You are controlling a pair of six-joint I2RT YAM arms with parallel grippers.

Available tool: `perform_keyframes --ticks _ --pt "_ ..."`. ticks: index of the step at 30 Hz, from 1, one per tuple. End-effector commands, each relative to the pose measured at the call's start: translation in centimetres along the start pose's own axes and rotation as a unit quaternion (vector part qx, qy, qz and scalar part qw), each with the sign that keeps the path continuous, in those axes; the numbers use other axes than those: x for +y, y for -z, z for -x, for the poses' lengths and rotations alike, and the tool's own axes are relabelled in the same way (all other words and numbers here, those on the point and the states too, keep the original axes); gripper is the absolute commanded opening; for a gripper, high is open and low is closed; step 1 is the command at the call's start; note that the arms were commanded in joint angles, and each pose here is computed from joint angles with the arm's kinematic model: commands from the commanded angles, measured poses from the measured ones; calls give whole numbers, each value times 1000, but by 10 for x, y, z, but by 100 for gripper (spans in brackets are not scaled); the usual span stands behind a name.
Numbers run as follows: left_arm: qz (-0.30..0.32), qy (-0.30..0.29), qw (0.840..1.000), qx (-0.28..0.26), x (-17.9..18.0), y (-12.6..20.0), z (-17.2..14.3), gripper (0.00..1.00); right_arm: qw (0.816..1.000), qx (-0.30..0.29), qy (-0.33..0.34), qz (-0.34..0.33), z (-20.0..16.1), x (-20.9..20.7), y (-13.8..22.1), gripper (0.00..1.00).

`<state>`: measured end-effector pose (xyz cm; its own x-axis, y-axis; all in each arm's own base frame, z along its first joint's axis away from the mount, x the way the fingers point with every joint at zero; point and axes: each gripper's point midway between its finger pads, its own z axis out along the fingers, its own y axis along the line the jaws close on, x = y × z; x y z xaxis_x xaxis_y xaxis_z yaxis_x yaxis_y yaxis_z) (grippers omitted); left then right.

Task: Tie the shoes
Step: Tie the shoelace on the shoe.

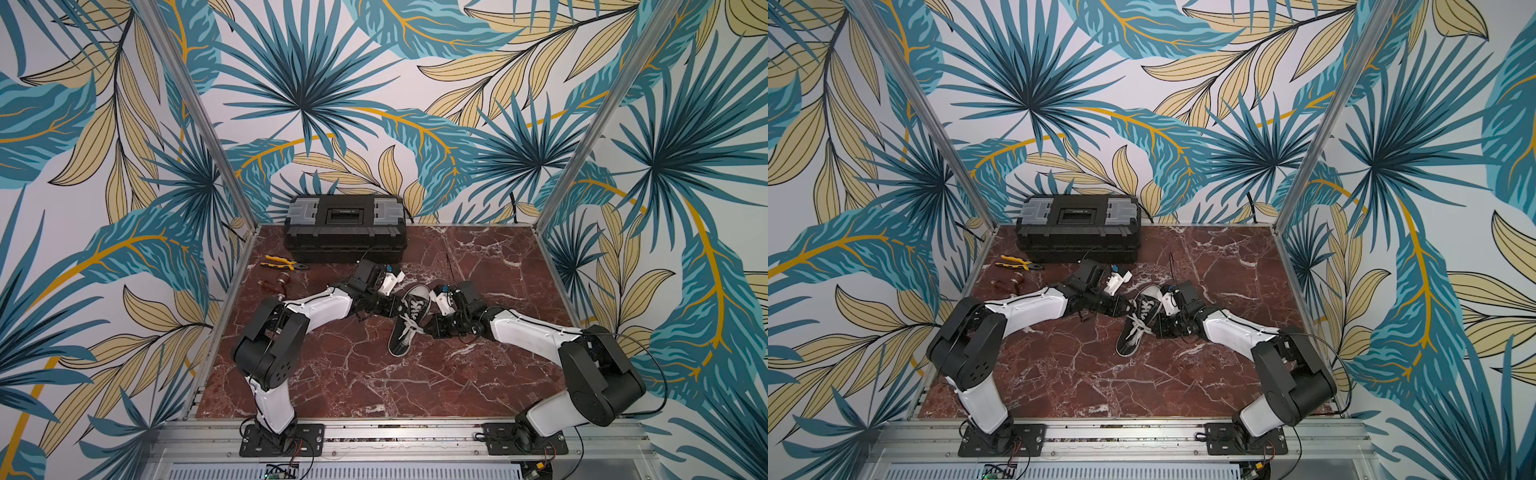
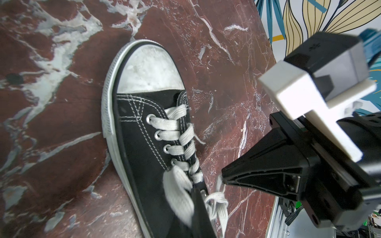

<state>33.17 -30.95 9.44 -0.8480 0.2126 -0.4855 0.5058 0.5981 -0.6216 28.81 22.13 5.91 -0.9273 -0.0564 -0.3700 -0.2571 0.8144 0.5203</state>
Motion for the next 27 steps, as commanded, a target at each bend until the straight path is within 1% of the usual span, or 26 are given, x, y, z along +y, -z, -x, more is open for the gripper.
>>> perform_keyframes --ticks 1,4,9,13,17,21,27 --pt "-5 -3 1000 -2 -1 6 -5 0 1000 5 -10 -5 -2 3 3 0" --pt "-7 -2 1000 3 0 4 -7 0 1000 -5 -9 13 2 9 1 0" --pt "-6 3 1000 0 2 6 -6 0 1000 6 9 8 0 8 1 1" --pt "-8 2 1000 -1 1 6 -5 0 999 3 42 12 3 11 1 13" --pt "-12 2 1000 2 1 5 -7 0 998 -16 62 23 15 16 -1 20" --pt "-13 3 1000 3 2 4 -7 0 996 -23 78 35 21 22 -1 25" --pt "-15 2 1000 3 0 5 -6 0 995 -5 85 44 18 23 -9 28"
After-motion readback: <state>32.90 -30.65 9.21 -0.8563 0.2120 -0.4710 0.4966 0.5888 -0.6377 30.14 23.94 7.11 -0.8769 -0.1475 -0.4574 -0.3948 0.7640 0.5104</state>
